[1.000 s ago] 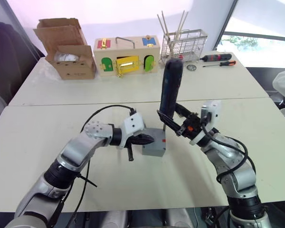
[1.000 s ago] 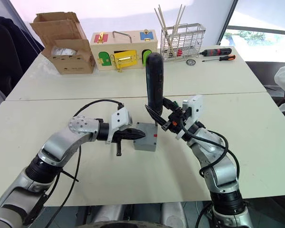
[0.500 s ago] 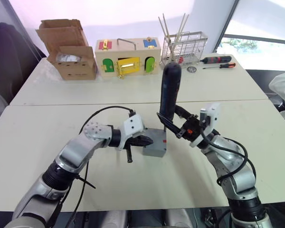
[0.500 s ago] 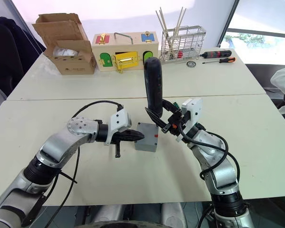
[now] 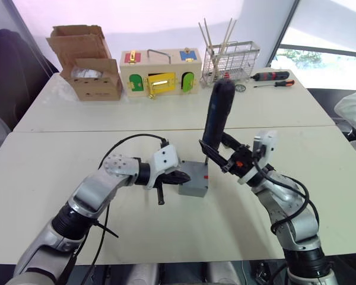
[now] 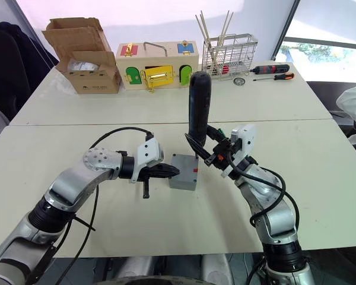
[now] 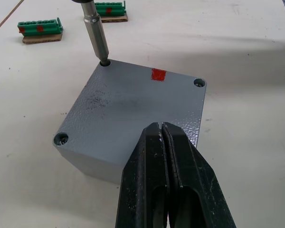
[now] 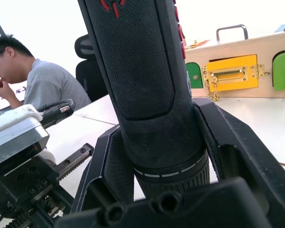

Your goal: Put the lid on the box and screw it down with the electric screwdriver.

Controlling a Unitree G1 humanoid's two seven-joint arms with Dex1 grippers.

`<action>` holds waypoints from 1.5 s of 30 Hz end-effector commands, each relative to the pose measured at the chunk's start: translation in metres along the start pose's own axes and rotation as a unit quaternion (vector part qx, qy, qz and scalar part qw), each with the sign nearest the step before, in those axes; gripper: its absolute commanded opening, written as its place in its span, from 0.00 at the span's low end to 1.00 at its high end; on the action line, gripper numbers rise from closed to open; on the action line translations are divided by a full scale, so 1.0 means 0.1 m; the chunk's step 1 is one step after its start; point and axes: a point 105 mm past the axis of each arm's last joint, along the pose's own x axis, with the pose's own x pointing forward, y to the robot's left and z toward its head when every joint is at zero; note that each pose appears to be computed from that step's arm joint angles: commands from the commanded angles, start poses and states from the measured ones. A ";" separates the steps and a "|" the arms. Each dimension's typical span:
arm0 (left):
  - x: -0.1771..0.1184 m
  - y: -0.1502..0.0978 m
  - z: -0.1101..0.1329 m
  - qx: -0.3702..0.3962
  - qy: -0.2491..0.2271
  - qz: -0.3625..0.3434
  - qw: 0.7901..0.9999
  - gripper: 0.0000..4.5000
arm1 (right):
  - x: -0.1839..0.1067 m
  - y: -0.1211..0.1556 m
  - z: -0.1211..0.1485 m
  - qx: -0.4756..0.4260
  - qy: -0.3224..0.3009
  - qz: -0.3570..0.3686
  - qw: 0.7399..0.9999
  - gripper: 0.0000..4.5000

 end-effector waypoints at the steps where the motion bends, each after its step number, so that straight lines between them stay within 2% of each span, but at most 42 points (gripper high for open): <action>1: 0.02 -0.05 -0.10 -0.006 0.020 -0.006 1.000 0.00 | -0.15 0.06 -0.55 0.069 0.101 -0.010 0.992 0.39; 12: 0.02 -0.05 -0.11 -0.007 0.022 -0.007 1.000 0.00 | -0.15 0.07 -0.55 0.060 0.104 -0.005 0.993 0.39; 17: 0.02 -0.05 -0.11 -0.008 0.020 -0.007 1.000 0.00 | -0.12 0.02 -0.45 0.041 0.096 -0.004 0.994 0.39; 21: 0.00 -0.04 -0.13 -0.013 0.018 -0.002 1.000 0.00 | -0.03 -0.06 -0.05 0.016 0.056 -0.004 0.998 0.39; 26: -0.07 0.06 -0.05 -0.039 -0.016 0.019 0.999 0.00 | 0.06 -0.27 0.85 -0.028 -0.007 0.017 0.999 0.39; 29: -0.17 0.19 0.16 -0.065 -0.078 0.043 0.994 0.00 | 0.06 -0.29 1.18 -0.011 -0.003 0.060 0.998 0.39; 32: -0.28 0.34 0.45 -0.100 -0.161 0.066 0.980 0.00 | 0.08 -0.37 1.39 0.027 -0.019 0.063 0.998 0.39; 35: -0.37 0.37 0.63 -0.111 -0.200 0.066 0.971 0.00 | 0.10 -0.45 1.35 0.058 -0.001 0.052 0.997 0.39; 37: -0.39 0.37 0.70 -0.109 -0.210 0.067 0.969 0.00 | 0.12 -0.50 1.28 0.062 0.023 0.039 0.997 0.39; 40: -0.41 0.37 0.78 -0.101 -0.223 0.074 0.967 0.00 | 0.15 -0.61 1.28 0.047 0.026 0.005 0.999 0.39; 43: -0.36 0.35 0.84 -0.078 -0.207 0.077 0.972 0.00 | 0.13 -0.69 1.32 0.052 0.036 -0.001 0.998 0.39; 44: -0.34 0.31 0.84 -0.067 -0.197 0.064 0.976 0.00 | 0.10 -0.78 1.31 0.050 0.052 -0.017 0.997 0.39; 45: -0.31 0.23 0.82 -0.043 -0.174 0.045 0.983 0.00 | 0.03 -0.94 1.25 0.046 0.093 -0.048 0.993 0.39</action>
